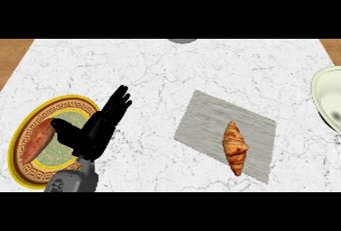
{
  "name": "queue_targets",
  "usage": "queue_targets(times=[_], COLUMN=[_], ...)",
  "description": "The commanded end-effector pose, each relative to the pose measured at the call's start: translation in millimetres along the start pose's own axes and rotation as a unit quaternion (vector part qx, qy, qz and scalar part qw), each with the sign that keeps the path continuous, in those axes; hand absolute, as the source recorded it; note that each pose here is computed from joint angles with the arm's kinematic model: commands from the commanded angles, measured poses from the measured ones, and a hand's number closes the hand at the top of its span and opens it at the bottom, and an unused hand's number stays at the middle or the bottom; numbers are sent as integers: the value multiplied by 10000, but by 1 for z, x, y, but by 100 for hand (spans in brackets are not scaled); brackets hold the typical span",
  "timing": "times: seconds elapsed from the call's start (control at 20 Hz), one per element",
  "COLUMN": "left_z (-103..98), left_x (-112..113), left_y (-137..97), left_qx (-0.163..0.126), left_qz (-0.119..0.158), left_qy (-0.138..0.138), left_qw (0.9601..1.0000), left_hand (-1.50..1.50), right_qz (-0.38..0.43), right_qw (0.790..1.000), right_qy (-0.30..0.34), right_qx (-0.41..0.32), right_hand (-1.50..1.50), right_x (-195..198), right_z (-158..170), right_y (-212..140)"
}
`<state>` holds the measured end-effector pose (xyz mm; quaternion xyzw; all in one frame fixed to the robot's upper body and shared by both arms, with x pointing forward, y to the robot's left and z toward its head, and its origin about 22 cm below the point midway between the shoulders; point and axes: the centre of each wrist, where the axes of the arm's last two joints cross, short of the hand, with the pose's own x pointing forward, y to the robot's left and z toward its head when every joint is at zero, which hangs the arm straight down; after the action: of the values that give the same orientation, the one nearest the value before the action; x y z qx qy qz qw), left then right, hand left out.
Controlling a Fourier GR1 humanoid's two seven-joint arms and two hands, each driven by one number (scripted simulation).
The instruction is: Pick the tomato from the placemat and place it in the bowl
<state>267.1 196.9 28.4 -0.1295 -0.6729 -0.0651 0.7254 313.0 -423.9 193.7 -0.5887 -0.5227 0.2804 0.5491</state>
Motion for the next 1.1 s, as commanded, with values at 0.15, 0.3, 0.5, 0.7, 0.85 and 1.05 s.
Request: queue_targets(times=[0.15, 0.3, 0.5, 0.7, 0.85, 1.05], left_z=[-13, -12, 1, -6, 9, 10], left_x=[3, 20, 4, 12, -7, -1], left_y=[7, -16, -10, -15, -11, 12], left_qx=[-146, -148, -137, -85, -21, 161], left_qz=[60, -60, -48, -3, 59, 1], left_qy=[22, -120, -47, -4, 56, 47], left_qw=[9999, 9998, 9999, 10000, 10000, 9999], left_hand=[0, 0, 0, 0, 0, 0], right_qz=[642, 320, -468, -1402, -2678, -3789], right_qw=[9915, 9862, 9892, 9845, 9602, 9183], right_qy=[705, 1252, 969, 828, 777, 245], right_qx=[884, 1038, 994, 647, -186, -1122], right_hand=[150, -150, -150, -150, -150, -150], right_x=[-46, -48, -61, -59, -66, -75], right_z=[-29, -39, -32, -44, -38, -29], right_y=[36, 53, 85, 72, 73, 75])
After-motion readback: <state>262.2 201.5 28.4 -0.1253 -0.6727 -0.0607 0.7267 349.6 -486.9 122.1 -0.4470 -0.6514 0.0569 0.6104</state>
